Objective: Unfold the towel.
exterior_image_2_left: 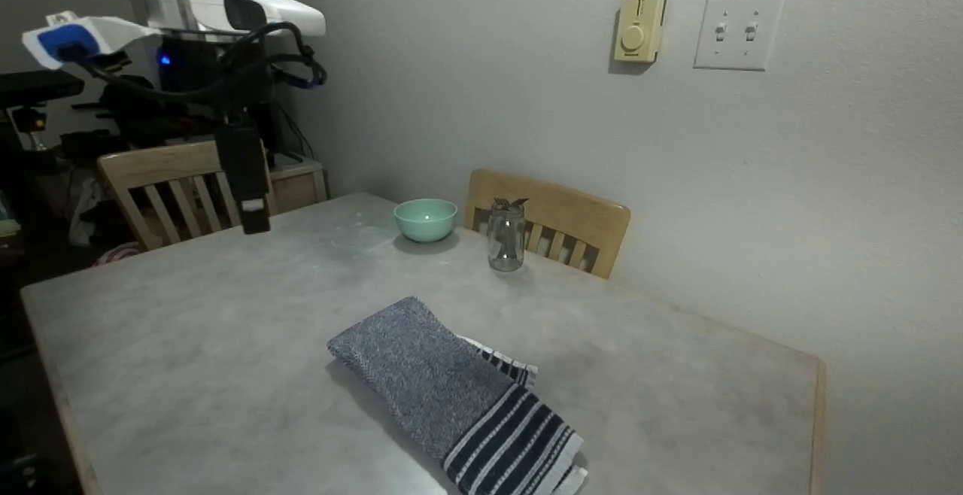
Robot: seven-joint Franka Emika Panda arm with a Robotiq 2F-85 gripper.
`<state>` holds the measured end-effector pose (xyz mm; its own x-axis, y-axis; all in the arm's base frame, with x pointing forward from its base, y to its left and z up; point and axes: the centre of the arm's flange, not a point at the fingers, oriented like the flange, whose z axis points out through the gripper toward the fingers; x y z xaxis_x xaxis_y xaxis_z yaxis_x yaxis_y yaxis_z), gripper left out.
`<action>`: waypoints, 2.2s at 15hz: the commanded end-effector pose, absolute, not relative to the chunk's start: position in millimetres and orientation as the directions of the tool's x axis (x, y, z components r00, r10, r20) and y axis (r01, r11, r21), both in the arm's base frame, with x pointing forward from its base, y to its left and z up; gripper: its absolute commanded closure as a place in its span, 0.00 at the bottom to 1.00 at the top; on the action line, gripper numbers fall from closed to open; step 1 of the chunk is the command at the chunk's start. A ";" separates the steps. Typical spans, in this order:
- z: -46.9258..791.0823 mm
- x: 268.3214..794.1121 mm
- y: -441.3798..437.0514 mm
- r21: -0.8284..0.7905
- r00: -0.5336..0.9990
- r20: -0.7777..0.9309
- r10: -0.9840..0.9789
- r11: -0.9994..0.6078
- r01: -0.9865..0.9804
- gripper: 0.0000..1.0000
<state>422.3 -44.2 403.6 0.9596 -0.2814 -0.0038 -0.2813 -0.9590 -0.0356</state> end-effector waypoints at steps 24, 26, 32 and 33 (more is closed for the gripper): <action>335.1 471.5 -167.0 0.042 0.974 0.043 -0.222 -0.974 -0.224 0.00; 323.3 490.9 -187.6 0.023 0.988 0.025 -0.156 -0.987 -0.156 0.00; 323.5 483.3 -180.3 0.024 0.987 0.024 -0.157 -0.987 -0.158 0.00; 324.8 482.9 -179.0 0.024 0.987 0.026 -0.157 -0.987 -0.157 0.00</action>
<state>482.9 -178.9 324.9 0.9873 -0.1565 0.0260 -0.1571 -0.9873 0.0237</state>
